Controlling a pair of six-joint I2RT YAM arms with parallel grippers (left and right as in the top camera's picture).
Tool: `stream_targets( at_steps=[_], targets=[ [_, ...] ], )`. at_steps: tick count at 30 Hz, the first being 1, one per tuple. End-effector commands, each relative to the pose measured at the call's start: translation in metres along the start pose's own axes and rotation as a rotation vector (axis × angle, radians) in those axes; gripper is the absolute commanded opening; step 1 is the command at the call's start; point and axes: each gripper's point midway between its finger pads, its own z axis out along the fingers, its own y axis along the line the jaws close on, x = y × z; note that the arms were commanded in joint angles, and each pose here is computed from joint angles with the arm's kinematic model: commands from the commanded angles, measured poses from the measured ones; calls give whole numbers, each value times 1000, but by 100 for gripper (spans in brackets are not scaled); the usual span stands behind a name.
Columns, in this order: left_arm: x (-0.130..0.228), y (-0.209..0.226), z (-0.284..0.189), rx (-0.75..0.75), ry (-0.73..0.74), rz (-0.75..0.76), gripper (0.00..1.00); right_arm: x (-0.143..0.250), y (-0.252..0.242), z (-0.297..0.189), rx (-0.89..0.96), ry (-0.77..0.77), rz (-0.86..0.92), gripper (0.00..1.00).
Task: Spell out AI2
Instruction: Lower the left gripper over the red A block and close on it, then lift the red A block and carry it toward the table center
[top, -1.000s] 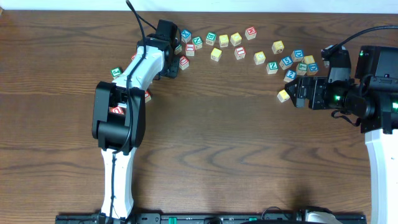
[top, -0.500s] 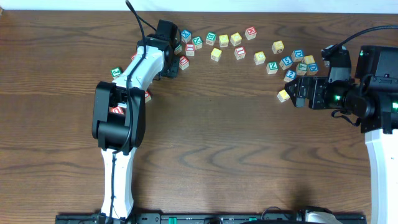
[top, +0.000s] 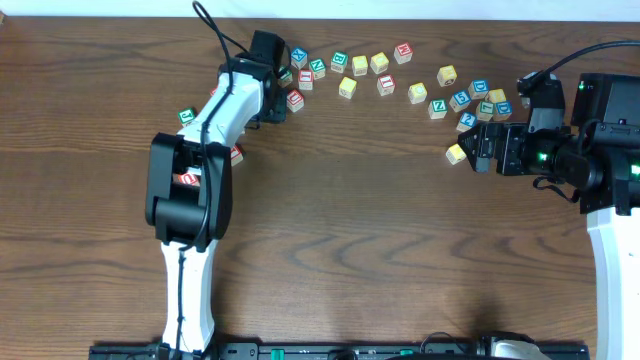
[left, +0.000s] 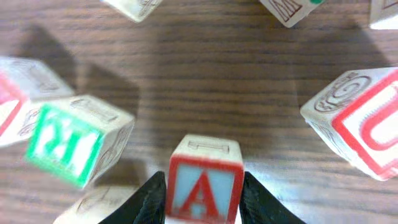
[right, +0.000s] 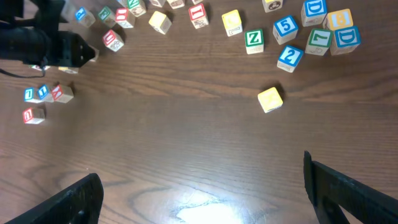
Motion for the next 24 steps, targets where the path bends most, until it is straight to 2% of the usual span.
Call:
stream_targets(
  at_steps=[1,12,20,24],
  targets=[
    [-15,2,-29,9,-51,-92,37,-5,1,-5,3,-18,-2,99],
    [-18,1,-25,12,-70,-73,38,-5,0,-5,9,-17,-2,99],
    [-16,2,-22,7,-68,55,58,-4,0,-5,10,-14,-1,99],
    [-15,3,-19,6,-72,59,59,-4,0,-5,10,-14,0,99]
  ],
)
